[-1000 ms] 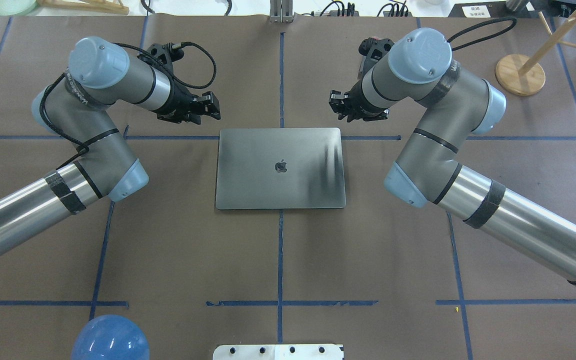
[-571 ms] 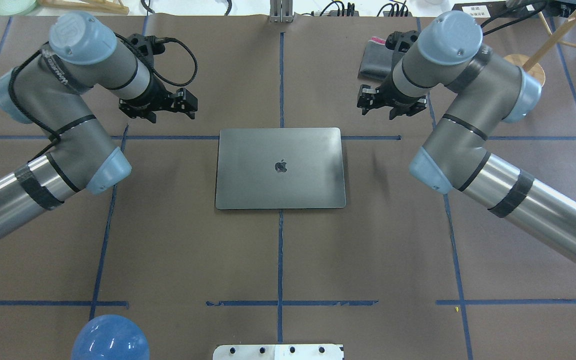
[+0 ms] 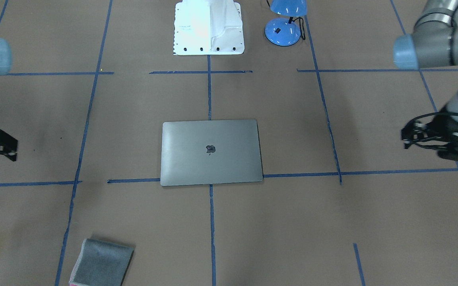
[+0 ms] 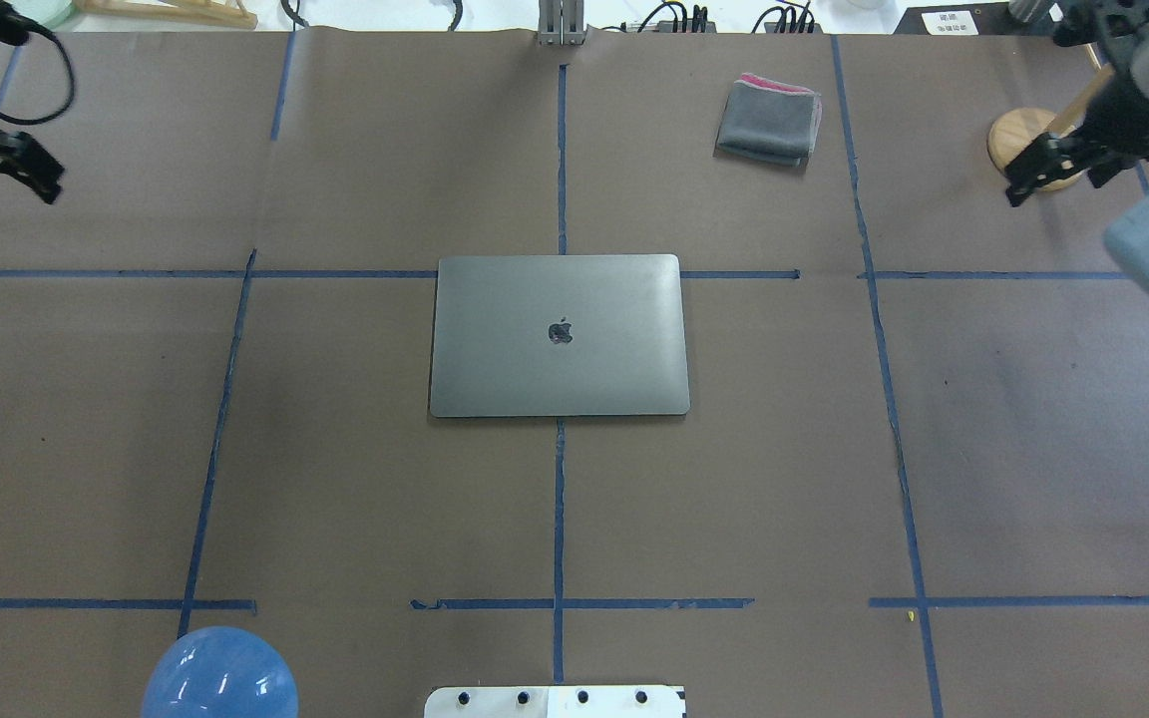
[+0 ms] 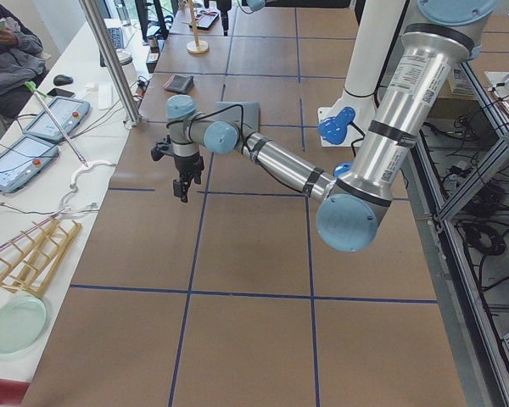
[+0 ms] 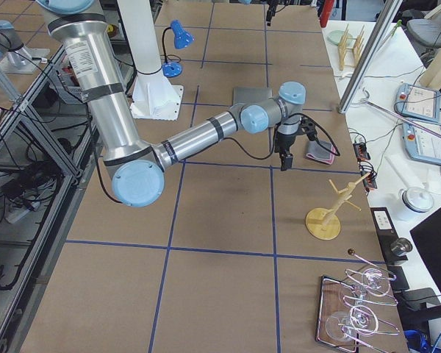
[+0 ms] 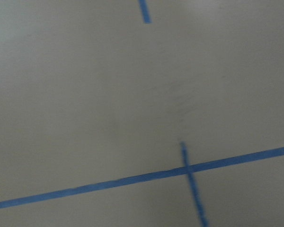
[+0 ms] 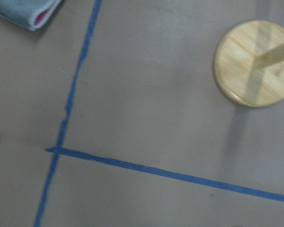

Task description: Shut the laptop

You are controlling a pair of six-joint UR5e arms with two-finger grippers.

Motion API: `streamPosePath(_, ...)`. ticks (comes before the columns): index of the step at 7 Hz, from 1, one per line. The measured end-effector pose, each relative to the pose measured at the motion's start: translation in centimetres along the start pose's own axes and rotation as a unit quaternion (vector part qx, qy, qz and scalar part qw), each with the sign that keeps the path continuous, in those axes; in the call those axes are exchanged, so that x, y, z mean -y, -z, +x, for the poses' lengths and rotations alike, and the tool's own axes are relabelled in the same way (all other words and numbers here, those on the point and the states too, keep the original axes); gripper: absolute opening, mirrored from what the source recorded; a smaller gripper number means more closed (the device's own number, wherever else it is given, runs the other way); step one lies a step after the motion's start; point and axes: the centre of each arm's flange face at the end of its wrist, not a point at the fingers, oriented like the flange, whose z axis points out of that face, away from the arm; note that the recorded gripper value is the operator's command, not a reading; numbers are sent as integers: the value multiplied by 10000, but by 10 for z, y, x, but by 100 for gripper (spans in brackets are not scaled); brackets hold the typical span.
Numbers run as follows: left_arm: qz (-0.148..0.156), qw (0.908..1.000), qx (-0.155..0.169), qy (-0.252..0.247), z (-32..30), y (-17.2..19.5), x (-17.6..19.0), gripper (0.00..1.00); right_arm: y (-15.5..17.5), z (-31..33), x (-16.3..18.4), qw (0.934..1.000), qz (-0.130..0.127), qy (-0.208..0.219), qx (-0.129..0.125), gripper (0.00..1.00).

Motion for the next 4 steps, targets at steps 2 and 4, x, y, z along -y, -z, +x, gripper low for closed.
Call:
streamPosePath(2,-139,9972,-602,430,-118,-3,-82,99,-8,113,-69,9992,-239,110,295,100)
streamPosePath(4,-353,9899,-1034,899,-160,-32,-150,99,-19,144,-103,9985,-360,-39,412,100)
